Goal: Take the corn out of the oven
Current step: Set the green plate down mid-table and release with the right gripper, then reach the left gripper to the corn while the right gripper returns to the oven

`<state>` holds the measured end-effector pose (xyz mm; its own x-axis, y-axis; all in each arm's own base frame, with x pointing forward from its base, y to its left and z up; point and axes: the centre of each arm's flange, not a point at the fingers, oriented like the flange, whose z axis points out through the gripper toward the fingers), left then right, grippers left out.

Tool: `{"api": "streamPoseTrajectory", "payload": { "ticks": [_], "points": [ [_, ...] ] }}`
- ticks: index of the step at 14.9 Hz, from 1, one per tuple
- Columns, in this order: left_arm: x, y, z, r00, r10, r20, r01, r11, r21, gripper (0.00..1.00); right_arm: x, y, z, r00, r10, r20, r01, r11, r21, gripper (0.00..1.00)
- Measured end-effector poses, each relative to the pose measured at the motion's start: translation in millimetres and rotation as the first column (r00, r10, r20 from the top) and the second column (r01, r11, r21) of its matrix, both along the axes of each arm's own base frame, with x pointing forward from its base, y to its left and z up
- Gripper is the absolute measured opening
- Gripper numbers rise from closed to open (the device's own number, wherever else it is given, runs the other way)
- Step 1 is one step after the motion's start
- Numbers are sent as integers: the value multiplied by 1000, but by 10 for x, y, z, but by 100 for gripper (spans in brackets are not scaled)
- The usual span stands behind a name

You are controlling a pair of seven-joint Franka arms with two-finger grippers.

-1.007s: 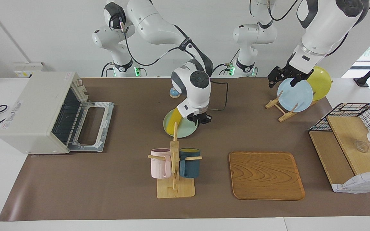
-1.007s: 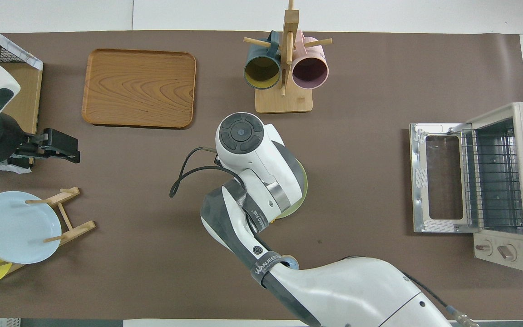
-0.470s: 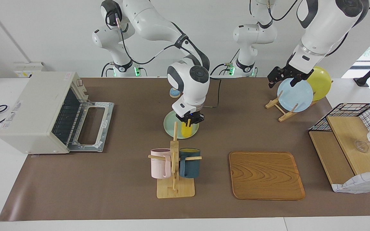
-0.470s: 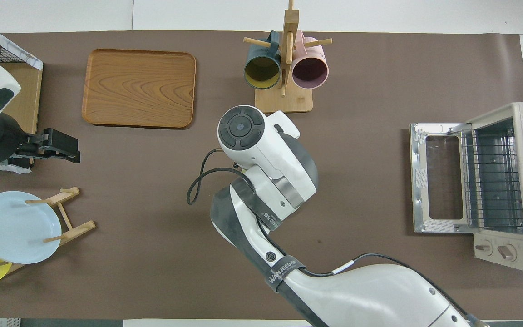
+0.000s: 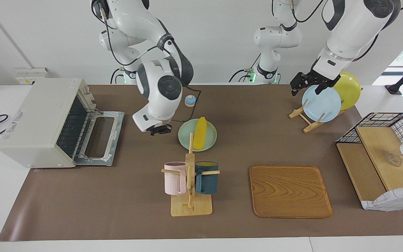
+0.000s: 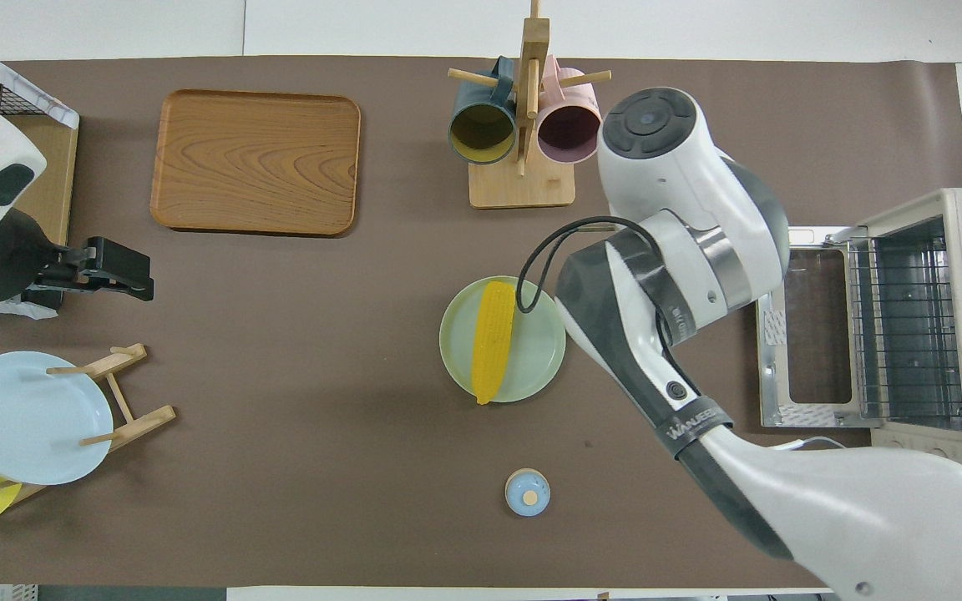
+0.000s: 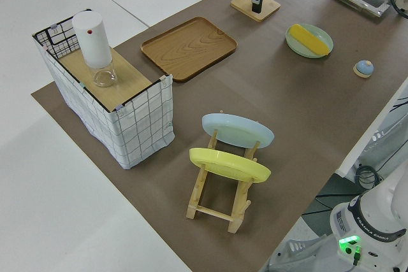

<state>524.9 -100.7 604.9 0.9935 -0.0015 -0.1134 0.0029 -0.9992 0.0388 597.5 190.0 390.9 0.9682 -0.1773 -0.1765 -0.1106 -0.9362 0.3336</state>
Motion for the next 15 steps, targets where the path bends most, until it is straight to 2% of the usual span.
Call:
{"api": "streamPoseTrajectory", "payload": {
  "ticks": [2,5,8,11,15],
  "points": [
    [-43,-233,-13,999,-43,4,43,999,-2,100,-45,-430,-299,999,-24,-33,24,1000,5,1],
    [-153,-771,-113,991,-130,21,131,991,-36,100,-251,-744,-672,1000,-12,-17,12,1000,9,1],
    [-311,-1333,-386,980,-197,37,199,977,-79,100,-403,-1019,-838,999,40,-21,-40,999,10,1],
    [-402,-1740,-669,970,-237,57,242,965,-105,100,-448,-1436,-994,998,54,20,-55,996,65,1],
    [-433,-2217,-1077,961,-271,55,275,955,-107,100,-503,-1445,-1017,997,64,40,-67,995,71,1]
  ]
}}
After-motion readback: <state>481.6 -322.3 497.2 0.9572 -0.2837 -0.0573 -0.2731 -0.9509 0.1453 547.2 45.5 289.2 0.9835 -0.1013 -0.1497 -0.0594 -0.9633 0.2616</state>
